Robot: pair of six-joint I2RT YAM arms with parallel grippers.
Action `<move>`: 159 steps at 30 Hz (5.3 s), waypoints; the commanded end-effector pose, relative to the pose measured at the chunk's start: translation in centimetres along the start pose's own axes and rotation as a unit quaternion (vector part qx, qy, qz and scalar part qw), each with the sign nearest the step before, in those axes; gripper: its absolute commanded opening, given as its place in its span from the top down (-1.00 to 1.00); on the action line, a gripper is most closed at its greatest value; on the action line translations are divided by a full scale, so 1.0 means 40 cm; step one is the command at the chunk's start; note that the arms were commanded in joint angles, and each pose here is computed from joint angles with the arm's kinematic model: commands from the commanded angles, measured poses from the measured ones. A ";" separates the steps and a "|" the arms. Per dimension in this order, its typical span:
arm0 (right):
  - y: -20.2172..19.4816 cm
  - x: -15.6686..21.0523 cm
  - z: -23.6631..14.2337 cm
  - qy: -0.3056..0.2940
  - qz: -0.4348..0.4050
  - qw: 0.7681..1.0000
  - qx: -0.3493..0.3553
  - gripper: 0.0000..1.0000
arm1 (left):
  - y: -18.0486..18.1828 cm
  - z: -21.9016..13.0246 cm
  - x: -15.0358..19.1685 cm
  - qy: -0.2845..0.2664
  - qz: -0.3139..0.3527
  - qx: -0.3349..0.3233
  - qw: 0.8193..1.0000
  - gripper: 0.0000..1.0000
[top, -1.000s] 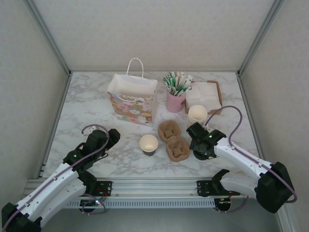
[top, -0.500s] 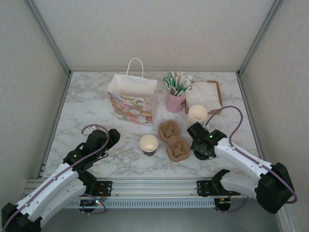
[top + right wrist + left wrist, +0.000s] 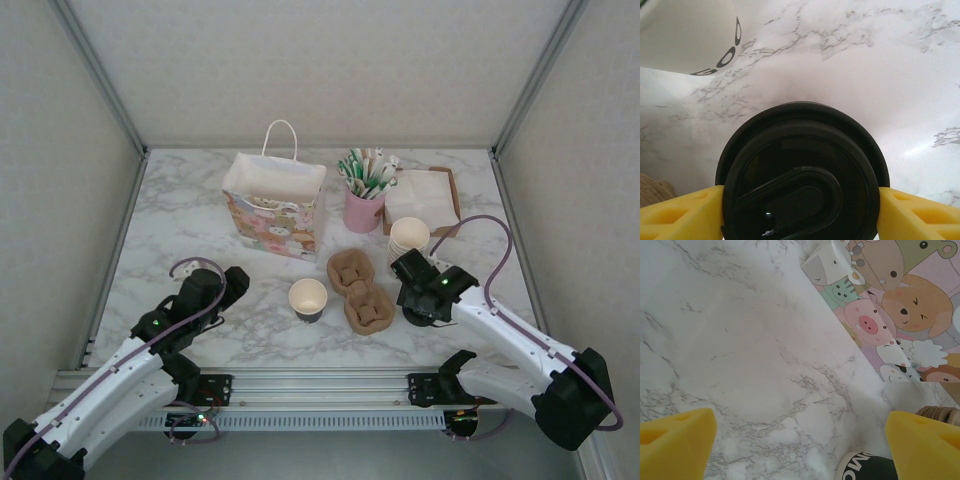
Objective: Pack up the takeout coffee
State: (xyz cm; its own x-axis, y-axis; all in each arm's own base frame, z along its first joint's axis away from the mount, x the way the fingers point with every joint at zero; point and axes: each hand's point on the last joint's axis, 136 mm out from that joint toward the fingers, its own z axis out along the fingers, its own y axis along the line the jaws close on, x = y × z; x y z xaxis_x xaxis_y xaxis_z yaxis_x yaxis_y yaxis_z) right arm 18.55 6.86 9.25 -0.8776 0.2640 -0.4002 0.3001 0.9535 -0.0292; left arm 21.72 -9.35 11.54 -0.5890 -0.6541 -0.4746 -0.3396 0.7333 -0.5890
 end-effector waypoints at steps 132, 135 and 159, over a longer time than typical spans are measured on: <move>-0.023 0.015 0.053 0.099 0.378 0.918 0.070 -0.45 | -0.020 -0.016 -0.024 -0.024 0.006 0.010 1.000 -0.77; -0.015 0.000 0.043 0.097 0.335 0.935 0.056 -0.45 | -0.020 -0.017 -0.025 -0.024 0.006 0.010 1.000 -0.77; 0.022 0.009 0.034 0.099 0.057 0.993 -0.042 -0.52 | -0.023 -0.013 -0.018 -0.017 0.004 0.012 1.000 -0.77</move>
State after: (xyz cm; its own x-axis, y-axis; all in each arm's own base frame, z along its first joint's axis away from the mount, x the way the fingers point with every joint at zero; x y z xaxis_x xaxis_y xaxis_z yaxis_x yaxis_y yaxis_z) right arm 19.62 7.60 9.31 -0.8765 0.4129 -0.2476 0.3975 0.9108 0.1116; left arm 21.87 -9.24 11.90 -0.5747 -0.6525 -0.4940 -0.3310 0.7373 -0.5889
